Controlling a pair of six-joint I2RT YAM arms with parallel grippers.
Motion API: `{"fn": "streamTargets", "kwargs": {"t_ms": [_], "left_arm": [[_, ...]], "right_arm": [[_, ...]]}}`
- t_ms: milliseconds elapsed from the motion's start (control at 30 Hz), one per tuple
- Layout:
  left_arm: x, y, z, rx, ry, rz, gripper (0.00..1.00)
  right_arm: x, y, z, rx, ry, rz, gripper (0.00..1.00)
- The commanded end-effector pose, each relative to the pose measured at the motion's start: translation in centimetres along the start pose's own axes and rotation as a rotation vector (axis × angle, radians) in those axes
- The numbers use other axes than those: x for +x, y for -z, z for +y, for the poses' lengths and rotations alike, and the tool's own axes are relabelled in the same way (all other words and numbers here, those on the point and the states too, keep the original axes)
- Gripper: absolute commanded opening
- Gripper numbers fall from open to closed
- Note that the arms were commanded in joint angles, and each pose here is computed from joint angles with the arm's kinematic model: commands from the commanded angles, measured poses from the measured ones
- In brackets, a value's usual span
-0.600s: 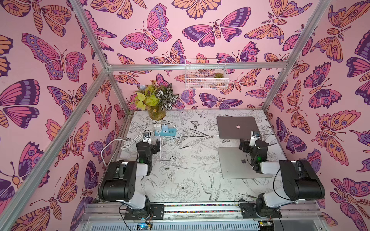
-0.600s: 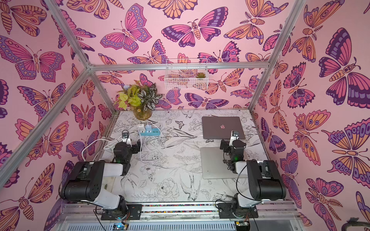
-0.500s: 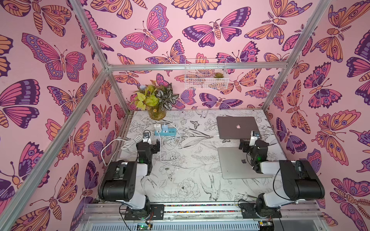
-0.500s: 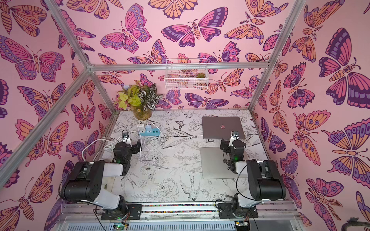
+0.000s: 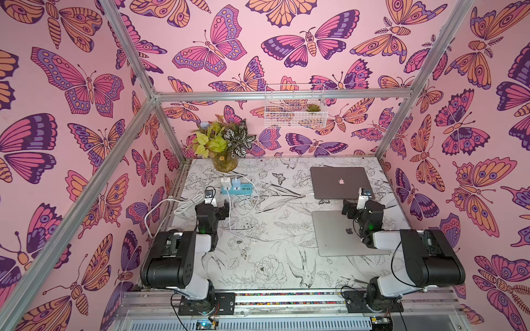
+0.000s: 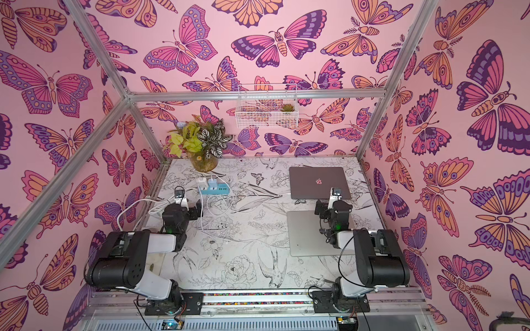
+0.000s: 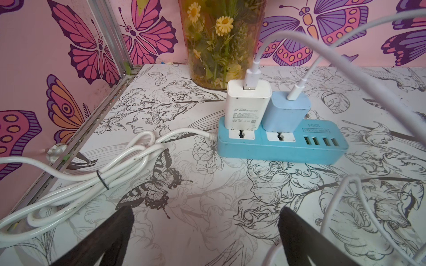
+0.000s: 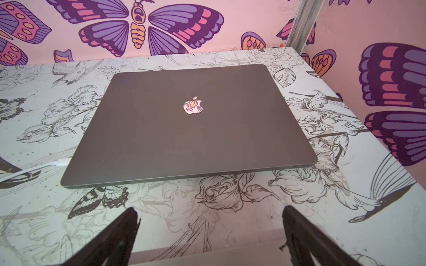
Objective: Unplug the laptop charger
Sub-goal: Remove the charging cable from the laptop.
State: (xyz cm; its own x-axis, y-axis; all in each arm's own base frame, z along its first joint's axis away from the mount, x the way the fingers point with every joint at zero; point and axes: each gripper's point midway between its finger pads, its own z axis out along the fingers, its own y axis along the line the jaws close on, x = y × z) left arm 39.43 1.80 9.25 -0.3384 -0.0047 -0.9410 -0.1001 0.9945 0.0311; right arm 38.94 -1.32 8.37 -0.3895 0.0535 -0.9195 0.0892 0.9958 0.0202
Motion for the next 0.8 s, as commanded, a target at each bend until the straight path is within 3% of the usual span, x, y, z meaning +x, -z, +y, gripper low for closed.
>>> {"fn": "streamTargets", "kwargs": {"t_ms": [0,100,133,200,233,267,333,367,400,533,633,767], "left_arm": [[0.3,0.2,0.1,0.002,0.003,0.004,1.0],[-2.1,2.0,0.7,-0.078,-0.011,-0.059,1.0],[-3.5,3.0,0.5,-0.104,-0.037,-0.084,0.99],[-7.2,6.0,-0.6,-0.12,-0.052,-0.117,0.98],[-9.3,7.3,-2.1,-0.055,-0.037,-0.116,0.95],[-10.8,8.6,-3.4,0.011,-0.013,-0.124,0.92],[-13.3,11.2,-7.6,0.195,-0.036,-0.149,0.88],[-14.0,12.6,-10.0,0.291,-0.063,-0.147,0.87],[-14.2,14.1,-12.7,0.4,-0.109,-0.146,0.86],[-11.5,19.0,-20.9,0.759,-0.302,-0.091,0.83],[-6.7,22.4,-26.4,1.077,-0.509,0.006,0.83],[0.8,22.7,-31.1,1.202,-0.805,0.184,0.76]], "right_arm": [[-1.8,0.1,-0.2,0.008,-0.017,-0.053,0.99],[-4.7,2.3,-1.0,0.079,-0.02,-0.054,0.99],[-5.9,3.1,-1.5,0.115,-0.08,-0.032,0.99],[-7.0,4.4,-3.8,0.249,-0.43,-0.021,0.99],[-6.3,4.7,-4.4,0.295,-0.636,0.005,0.99],[-6.5,4.1,-2.2,0.155,-0.677,0.083,0.99],[-7.6,4.0,3.8,-0.146,-0.56,0.192,0.97],[-7.7,4.3,6.5,-0.255,-0.489,0.238,0.91],[-7.3,4.7,8.1,-0.279,-0.411,0.274,0.88],[-5.7,5.5,10.0,-0.148,-0.116,0.373,0.83],[-4.5,5.5,10.9,-0.104,0.012,0.498,0.84],[-2.8,4.3,10.0,0.0,0.097,0.609,0.86]]}}
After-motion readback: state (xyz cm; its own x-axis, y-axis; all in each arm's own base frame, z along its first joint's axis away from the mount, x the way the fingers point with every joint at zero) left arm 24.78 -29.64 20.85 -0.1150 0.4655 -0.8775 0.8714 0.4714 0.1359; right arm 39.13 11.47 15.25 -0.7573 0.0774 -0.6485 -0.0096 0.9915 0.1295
